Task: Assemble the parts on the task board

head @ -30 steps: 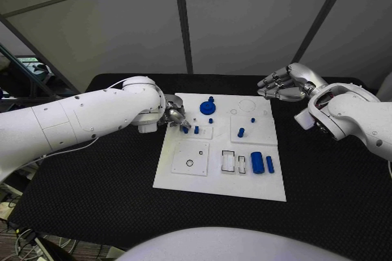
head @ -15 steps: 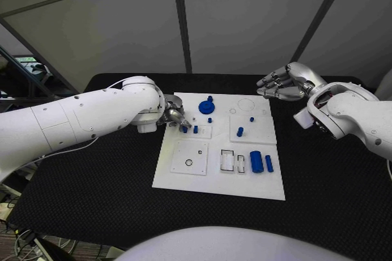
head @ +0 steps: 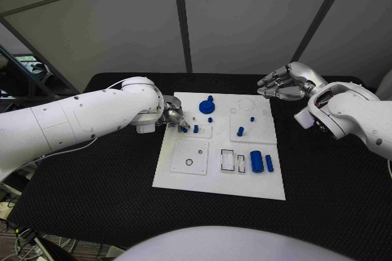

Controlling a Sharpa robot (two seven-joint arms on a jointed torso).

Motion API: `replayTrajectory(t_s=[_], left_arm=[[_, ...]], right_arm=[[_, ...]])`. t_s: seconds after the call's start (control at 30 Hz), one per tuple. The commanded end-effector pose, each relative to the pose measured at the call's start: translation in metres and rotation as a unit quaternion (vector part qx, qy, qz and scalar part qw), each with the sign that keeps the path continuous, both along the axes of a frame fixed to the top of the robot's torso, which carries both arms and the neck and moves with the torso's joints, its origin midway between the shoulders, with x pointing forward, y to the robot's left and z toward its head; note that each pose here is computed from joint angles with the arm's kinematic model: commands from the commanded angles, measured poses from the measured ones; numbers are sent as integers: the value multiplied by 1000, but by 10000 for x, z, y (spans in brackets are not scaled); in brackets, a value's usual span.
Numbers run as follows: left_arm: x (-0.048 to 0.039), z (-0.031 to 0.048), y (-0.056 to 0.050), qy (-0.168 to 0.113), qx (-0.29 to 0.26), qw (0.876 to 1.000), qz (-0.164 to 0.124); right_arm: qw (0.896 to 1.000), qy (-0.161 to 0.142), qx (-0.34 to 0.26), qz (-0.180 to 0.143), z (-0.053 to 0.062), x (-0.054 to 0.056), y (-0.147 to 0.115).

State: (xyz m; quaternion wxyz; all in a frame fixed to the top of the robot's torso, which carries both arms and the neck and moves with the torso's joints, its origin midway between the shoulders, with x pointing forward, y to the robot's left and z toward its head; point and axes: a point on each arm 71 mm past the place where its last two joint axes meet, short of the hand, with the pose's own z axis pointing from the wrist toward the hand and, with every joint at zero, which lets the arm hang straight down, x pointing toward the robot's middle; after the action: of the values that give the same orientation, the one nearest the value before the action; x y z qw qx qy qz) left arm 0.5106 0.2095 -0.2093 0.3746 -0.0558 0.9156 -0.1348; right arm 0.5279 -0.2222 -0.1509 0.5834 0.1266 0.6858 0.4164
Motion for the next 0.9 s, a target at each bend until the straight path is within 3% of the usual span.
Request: replayTrajectory(t_s=[0.03, 0.9], left_arm=[[-7, -9, 6, 5, 7, 1000, -3], [28, 8, -3, -14, -3, 1000, 12]], right_arm=[[1000, -3, 1, 3, 15, -3, 9], [1000, -4, 1, 2, 18, -6, 3]])
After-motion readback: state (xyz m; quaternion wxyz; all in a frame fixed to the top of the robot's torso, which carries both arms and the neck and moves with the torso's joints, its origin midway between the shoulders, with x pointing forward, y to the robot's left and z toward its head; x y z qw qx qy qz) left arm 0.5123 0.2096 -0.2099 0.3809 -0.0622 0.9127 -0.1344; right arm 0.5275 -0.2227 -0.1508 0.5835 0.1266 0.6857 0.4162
